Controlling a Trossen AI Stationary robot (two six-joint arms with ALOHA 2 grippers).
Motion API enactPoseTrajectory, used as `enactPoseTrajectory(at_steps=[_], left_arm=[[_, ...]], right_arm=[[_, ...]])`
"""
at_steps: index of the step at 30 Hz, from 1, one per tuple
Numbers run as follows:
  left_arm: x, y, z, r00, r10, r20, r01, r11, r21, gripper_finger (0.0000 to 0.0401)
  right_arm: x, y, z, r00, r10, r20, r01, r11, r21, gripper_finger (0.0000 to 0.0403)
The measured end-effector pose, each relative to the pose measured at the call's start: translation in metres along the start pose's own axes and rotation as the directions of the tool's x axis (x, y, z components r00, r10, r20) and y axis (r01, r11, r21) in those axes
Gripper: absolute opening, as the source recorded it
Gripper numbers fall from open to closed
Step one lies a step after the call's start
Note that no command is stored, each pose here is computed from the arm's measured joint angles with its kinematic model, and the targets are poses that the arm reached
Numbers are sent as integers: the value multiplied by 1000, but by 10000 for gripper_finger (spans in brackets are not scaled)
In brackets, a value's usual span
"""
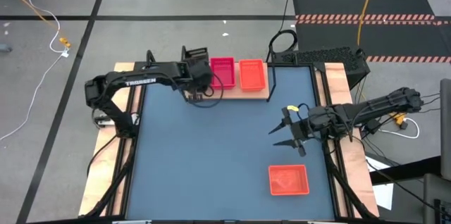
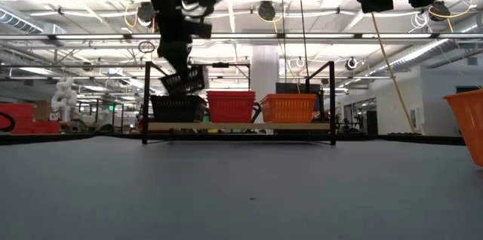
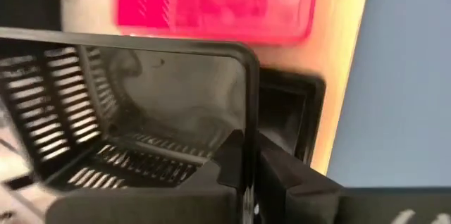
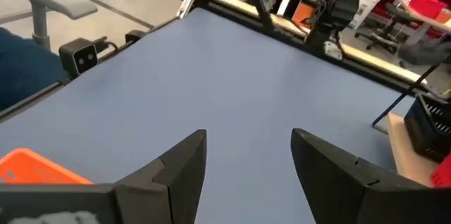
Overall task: Stack baskets on shelf by color
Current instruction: Stack the black bin on top of the stacked black bins on the shelf, then stack the orange bin on top of the stacked orange bins on the shelf
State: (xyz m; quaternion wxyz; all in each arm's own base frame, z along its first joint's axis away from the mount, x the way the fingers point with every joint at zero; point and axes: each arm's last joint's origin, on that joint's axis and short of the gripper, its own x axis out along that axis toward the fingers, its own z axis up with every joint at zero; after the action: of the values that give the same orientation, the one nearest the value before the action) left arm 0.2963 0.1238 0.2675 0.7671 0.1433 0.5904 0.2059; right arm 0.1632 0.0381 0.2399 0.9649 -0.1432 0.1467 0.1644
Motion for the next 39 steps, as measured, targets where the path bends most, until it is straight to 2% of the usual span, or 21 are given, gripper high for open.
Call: enactPoseTrajectory(at_steps=[3, 7, 13, 17, 21, 26, 30, 32, 33, 35, 37, 39], left_arm=[[6, -5, -3, 998, -33, -52, 34, 999, 17, 38], [9, -9, -8, 990, -85, -112, 88, 996, 19, 39], [7, -8, -7, 992, -81, -96, 79, 997, -23, 39], [5, -10, -4, 995, -75, -68, 73, 997, -30, 59], [-1, -17, 1, 997, -73, -24, 73, 997, 4, 88], [-10, -26, 5, 1000, -5, -11, 6, 997, 80, 131], [-22, -39, 19, 993, 23, 117, -35, 995, 98, 162], [-28, -52, 28, 980, -8, 196, -20, 990, 141, 172], [-32, -59, 34, 964, -47, 262, 4, 987, 163, 175], [-43, -75, 48, 897, -161, 412, 82, 976, 203, 176], [-54, -93, 62, 782, -300, 545, 171, 946, 276, 173], [-66, -113, 75, 645, -390, 657, 190, 915, 356, 167]], right_arm=[[1, 0, 0, 1000, -5, 17, 5, 1000, -2, 201], [1, 0, -1, 1000, -5, 16, 5, 1000, -3, 201], [1, 0, 1, 999, -10, 33, 10, 1000, -1, 201], [1, -2, 1, 997, -71, 24, 69, 994, 80, 201], [0, -2, -13, 978, -151, -144, 179, 963, 200, 201], [-5, 3, -32, 930, -115, -350, 239, 912, 334, 201], [-4, 8, -31, 938, -88, -337, 254, 834, 489, 198], [-3, 13, -27, 951, -66, -302, 227, 813, 536, 191], [-3, 16, -25, 955, -52, -292, 211, 810, 546, 185], [-3, 22, -24, 959, -19, -281, 181, 805, 564, 172], [-3, 28, -23, 959, 14, -283, 166, 783, 599, 159], [-5, 34, -24, 953, 51, -299, 159, 756, 635, 148]])
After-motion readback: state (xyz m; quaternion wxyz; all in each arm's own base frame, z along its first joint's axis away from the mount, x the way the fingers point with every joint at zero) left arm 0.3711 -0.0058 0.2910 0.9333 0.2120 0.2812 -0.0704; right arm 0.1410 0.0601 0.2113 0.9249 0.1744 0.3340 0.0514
